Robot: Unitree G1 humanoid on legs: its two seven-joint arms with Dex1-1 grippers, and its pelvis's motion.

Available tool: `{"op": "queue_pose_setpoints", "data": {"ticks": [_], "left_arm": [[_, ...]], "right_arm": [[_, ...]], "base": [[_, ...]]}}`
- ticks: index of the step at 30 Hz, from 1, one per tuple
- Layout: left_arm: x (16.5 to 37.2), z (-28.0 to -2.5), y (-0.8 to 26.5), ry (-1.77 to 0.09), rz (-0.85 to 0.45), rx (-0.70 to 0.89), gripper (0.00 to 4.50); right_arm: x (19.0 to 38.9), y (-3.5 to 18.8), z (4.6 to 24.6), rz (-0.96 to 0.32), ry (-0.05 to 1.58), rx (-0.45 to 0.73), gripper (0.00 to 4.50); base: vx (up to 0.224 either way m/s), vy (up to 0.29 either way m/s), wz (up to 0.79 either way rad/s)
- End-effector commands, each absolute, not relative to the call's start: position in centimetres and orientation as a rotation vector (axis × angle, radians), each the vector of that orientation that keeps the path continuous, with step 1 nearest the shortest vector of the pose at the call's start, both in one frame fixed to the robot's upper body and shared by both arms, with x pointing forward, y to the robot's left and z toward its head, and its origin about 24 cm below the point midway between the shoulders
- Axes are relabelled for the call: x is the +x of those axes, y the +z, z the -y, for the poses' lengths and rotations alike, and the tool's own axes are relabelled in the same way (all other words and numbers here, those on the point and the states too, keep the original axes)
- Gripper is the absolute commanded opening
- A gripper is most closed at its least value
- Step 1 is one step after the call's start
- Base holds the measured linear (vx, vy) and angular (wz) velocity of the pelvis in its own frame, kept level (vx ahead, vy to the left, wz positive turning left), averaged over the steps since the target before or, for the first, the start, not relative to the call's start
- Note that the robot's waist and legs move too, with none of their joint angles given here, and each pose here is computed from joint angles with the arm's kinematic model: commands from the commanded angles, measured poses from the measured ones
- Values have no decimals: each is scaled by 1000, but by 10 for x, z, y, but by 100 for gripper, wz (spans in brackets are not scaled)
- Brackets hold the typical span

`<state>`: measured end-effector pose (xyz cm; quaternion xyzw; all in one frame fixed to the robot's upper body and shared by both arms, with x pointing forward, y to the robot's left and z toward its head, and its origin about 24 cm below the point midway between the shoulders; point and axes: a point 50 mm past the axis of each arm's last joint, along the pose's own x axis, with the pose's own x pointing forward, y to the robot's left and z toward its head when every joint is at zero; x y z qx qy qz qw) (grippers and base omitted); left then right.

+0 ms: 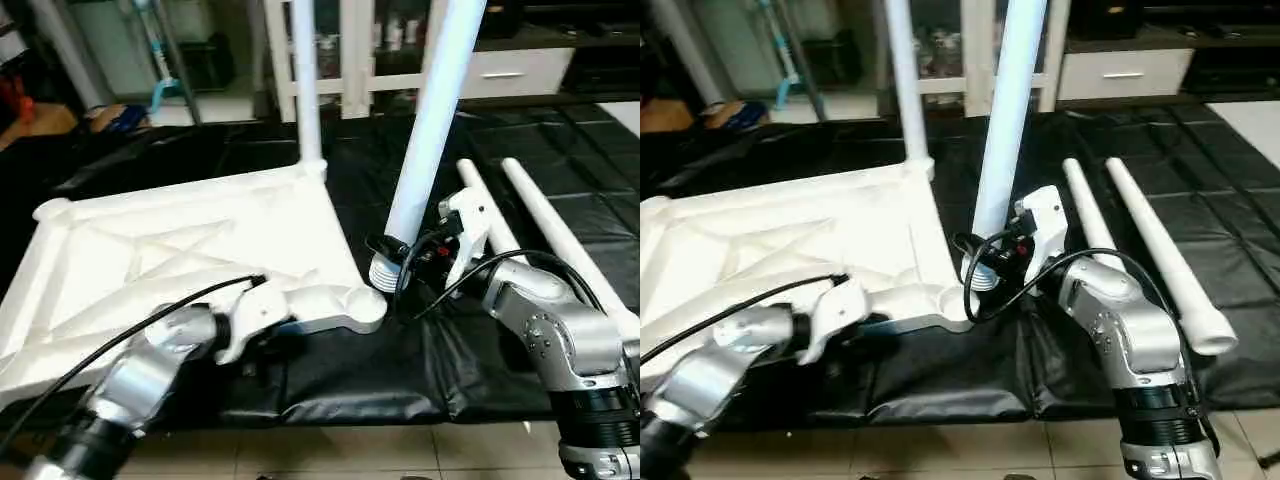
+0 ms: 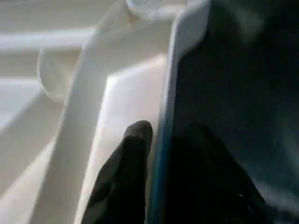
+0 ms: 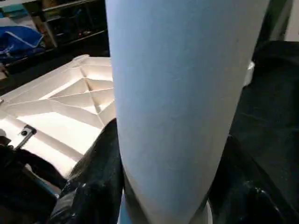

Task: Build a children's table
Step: Pick table leg, then insert table leg to table base

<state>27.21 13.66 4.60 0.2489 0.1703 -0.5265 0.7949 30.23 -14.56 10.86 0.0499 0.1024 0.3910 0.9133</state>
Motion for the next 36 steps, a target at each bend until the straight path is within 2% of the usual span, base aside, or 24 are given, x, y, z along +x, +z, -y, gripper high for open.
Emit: {"op": "queue_pose_setpoints", "data": {"ticks": [1, 8, 17, 18, 23, 24, 29, 36], "left_arm": [[278, -137, 49, -1113, -355, 558, 171], [284, -133, 44, -1130, -376, 542, 178], [280, -145, 39, -1151, -430, 557, 178], [279, -146, 38, -1153, -440, 552, 160], [278, -145, 35, -1149, -439, 539, 129], [278, -144, 35, -1149, -438, 539, 108], [278, -132, 36, -1157, -403, 481, 68], [274, -128, 34, -1151, -396, 434, 24]], "right_arm": [[304, 113, 146, -181, 810, 104, 191], [302, 113, 145, -181, 818, 95, 191], [298, 113, 139, -192, 883, 110, 191], [297, 113, 137, -194, 897, 113, 191], [303, 106, 134, -212, 906, 93, 191], [303, 106, 134, -213, 906, 93, 191], [315, 102, 127, -222, 896, 123, 191], [324, 94, 122, -273, 927, 147, 191]], "base": [[0, 0, 0], [0, 0, 0], [0, 0, 0], [0, 0, 0], [0, 0, 0], [0, 0, 0], [0, 0, 0], [0, 0, 0]]}}
